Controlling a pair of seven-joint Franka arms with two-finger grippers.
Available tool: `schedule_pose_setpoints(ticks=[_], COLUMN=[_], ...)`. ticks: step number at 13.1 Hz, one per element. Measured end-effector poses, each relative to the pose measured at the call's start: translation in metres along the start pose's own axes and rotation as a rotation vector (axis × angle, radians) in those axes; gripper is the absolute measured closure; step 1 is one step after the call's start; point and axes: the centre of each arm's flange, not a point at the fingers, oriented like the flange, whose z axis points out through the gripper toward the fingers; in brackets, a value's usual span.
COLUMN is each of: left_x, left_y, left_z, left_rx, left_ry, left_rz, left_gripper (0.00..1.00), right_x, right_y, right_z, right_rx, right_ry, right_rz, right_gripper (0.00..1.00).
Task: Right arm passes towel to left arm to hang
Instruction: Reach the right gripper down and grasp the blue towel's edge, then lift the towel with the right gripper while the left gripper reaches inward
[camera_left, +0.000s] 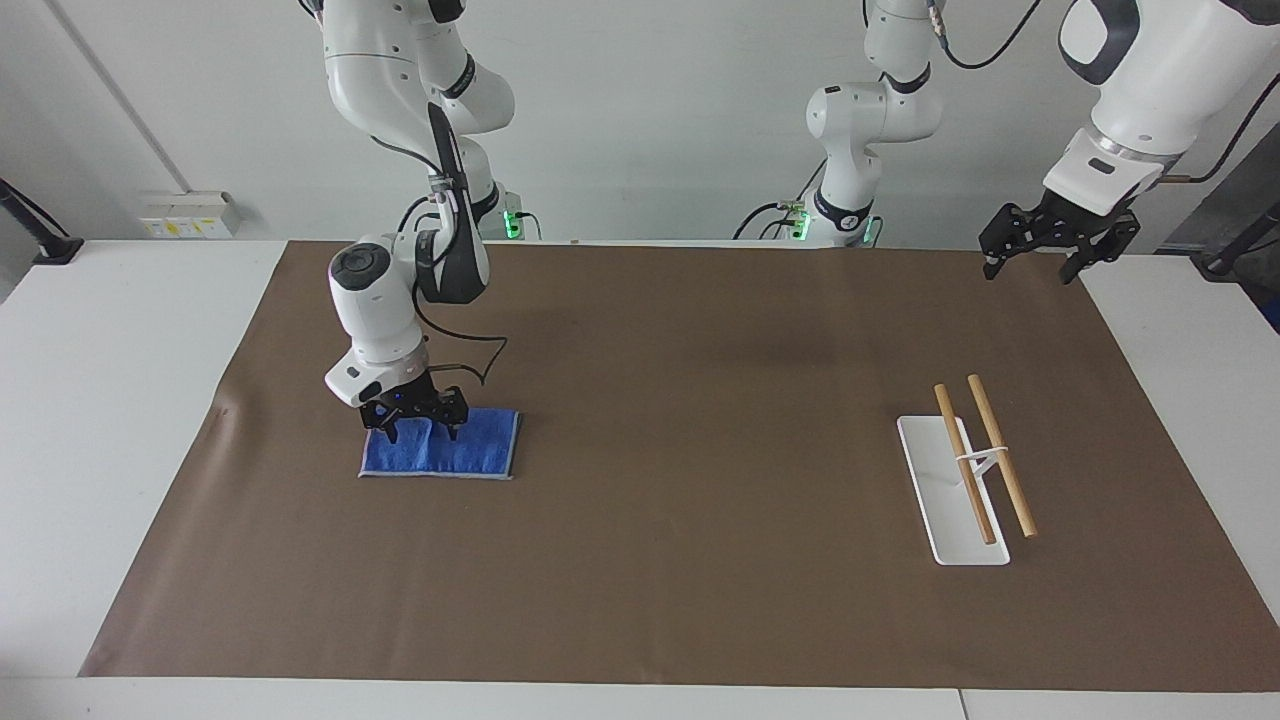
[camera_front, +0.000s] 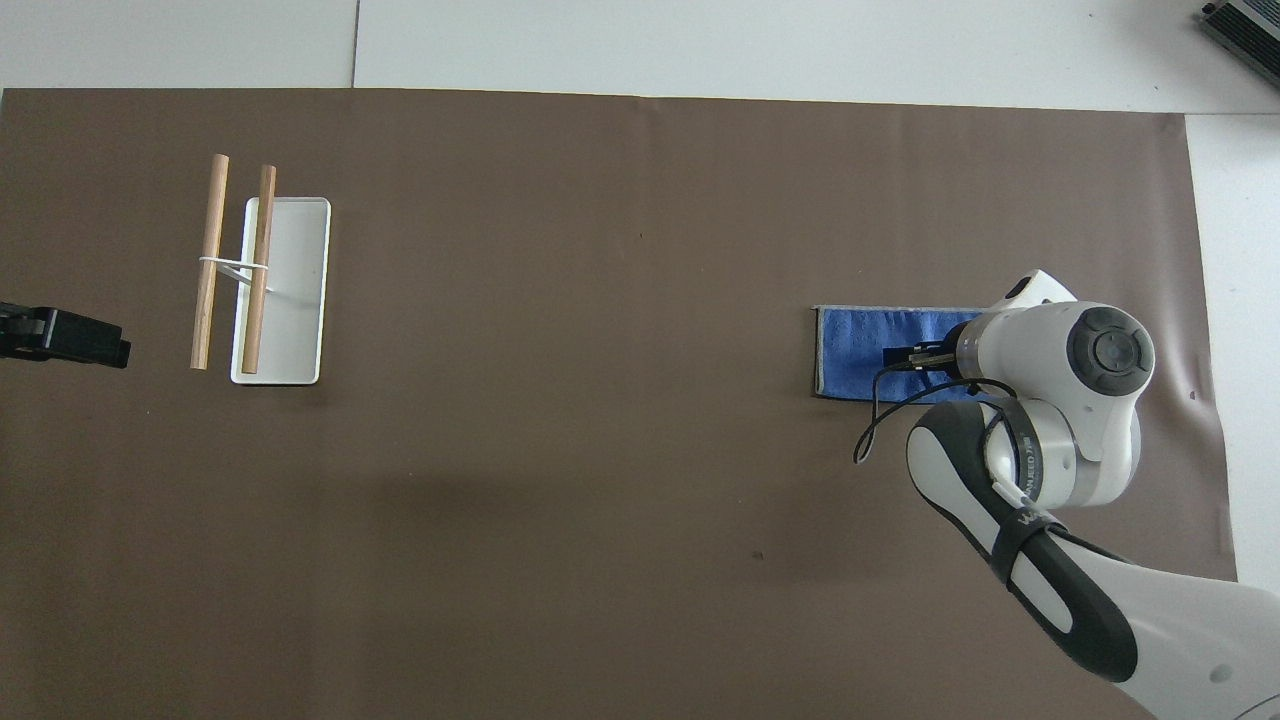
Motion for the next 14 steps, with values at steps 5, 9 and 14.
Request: schedule_pose_setpoints(ticks=[5, 9, 14], left_x=[0.000, 0.000, 0.000], left_y=[0.000, 0.000, 0.000], left_z=[0.000, 0.000, 0.000], left_rx=[0.000, 0.000, 0.000], left_ry=[0.000, 0.000, 0.000], left_rz=[0.000, 0.000, 0.000], left_gripper=[0.00, 0.00, 0.00], right_x=[-0.003, -0.001, 0.014], right_y=[0.000, 0.000, -0.019], right_z=[0.002, -0.006, -0.031], right_rx=[0.000, 0.005, 0.027], right_ry=[-0.006, 0.010, -0.002], right_rz=[-0.001, 0.005, -0.008], right_gripper=[0.14, 0.63, 0.96])
